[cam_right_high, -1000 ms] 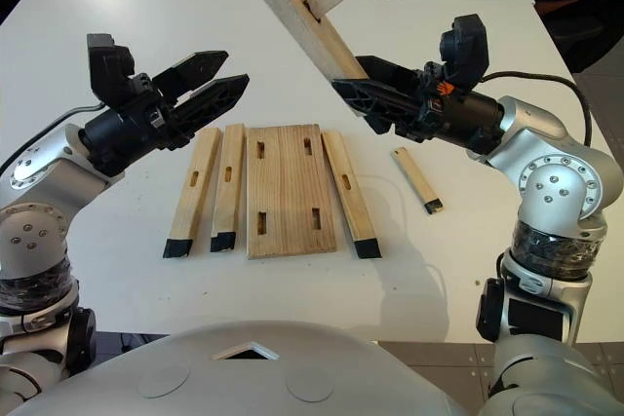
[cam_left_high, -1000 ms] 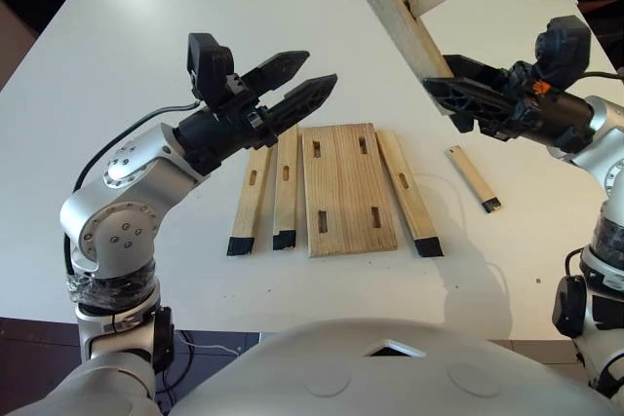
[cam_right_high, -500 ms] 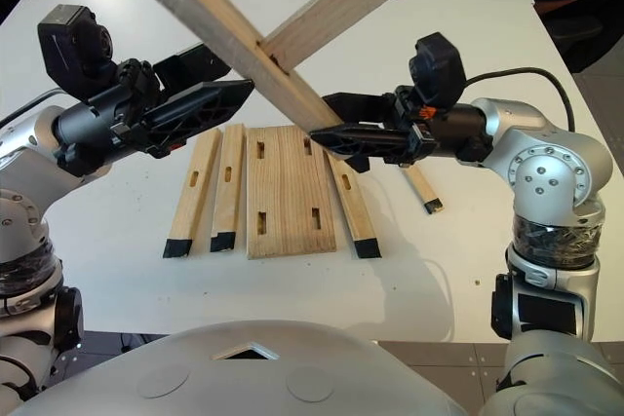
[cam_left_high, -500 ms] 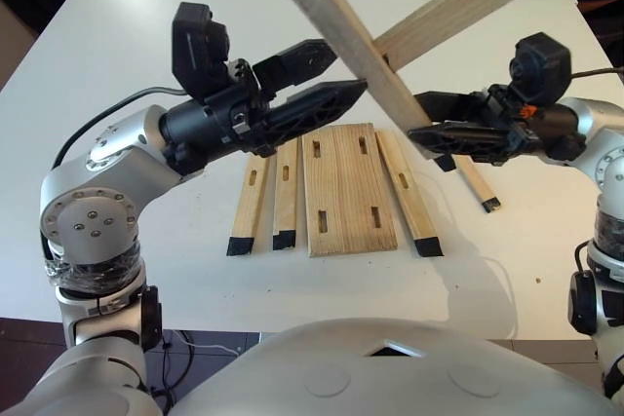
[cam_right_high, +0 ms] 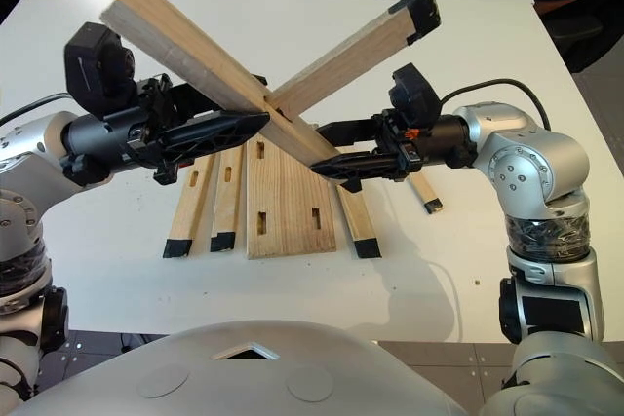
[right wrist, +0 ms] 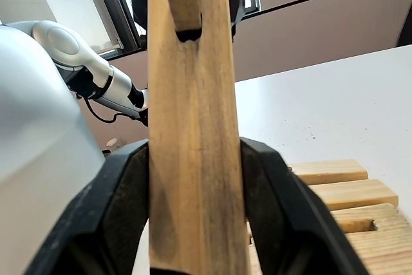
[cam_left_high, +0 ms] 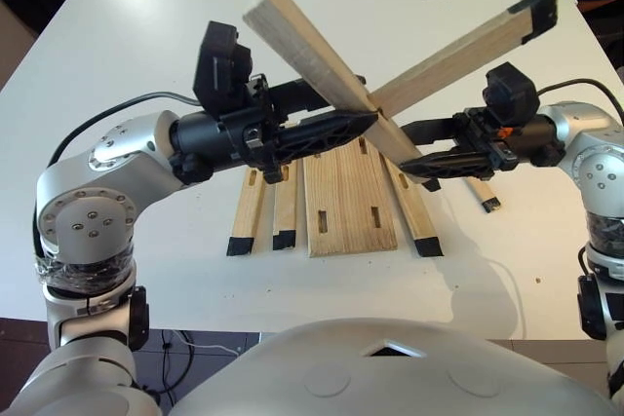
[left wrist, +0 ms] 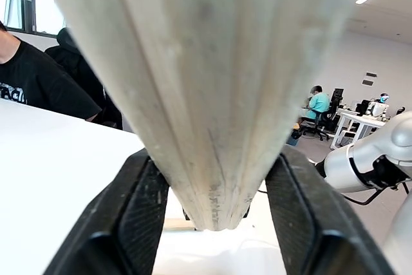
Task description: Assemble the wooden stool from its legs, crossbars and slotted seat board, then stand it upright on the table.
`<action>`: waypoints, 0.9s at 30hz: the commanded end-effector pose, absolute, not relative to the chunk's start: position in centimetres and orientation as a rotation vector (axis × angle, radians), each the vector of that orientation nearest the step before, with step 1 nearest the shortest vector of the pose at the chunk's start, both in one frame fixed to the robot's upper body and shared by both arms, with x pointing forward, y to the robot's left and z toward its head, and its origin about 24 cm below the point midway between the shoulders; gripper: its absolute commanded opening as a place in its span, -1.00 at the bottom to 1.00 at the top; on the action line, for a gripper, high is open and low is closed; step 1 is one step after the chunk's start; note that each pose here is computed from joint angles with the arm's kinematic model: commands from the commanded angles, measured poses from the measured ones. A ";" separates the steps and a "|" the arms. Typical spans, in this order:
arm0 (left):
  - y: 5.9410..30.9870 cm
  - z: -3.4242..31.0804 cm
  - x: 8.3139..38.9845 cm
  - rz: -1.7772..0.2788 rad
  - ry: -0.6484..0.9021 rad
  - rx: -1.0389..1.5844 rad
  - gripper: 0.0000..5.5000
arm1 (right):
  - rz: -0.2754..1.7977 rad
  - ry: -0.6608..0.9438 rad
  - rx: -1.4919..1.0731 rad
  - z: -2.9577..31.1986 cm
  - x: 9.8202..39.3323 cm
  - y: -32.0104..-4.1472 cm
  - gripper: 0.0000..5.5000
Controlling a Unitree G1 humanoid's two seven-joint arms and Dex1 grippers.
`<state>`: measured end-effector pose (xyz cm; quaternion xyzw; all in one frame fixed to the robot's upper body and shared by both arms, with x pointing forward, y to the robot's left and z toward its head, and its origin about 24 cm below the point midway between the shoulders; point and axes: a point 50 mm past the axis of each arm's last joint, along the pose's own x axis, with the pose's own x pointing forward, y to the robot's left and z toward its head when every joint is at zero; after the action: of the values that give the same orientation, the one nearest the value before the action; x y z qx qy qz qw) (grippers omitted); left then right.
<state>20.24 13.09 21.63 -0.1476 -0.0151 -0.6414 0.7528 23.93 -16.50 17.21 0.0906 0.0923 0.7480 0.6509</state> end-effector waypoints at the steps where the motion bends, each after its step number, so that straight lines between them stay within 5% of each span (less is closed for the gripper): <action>1: 12.4 21.4 19.5 -1.467 -0.011 -0.309 -0.26 | 1.647 0.201 0.096 17.6 24.9 -16.8 -0.26; 5: 12.3 21.1 19.4 -1.463 -0.005 -0.310 -0.26 | 1.639 0.204 0.052 17.4 25.0 -16.6 -0.26; 12: 12.7 20.8 19.5 -1.429 -0.015 -0.288 -0.26 | 1.618 0.256 -0.045 16.4 24.9 -17.0 0.20; 20: 15.0 21.6 20.1 -1.329 -0.058 -0.191 -0.26 | 1.457 0.301 0.030 15.4 26.3 -20.5 0.20; 27: 19.2 21.6 18.6 -1.286 0.072 -0.046 -0.26 | 1.251 0.291 0.135 15.0 26.7 -24.2 0.20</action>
<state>19.19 18.35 21.72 -0.0495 0.0074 -0.5998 0.7986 26.96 -23.16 15.15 0.0534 0.1340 0.6054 0.7828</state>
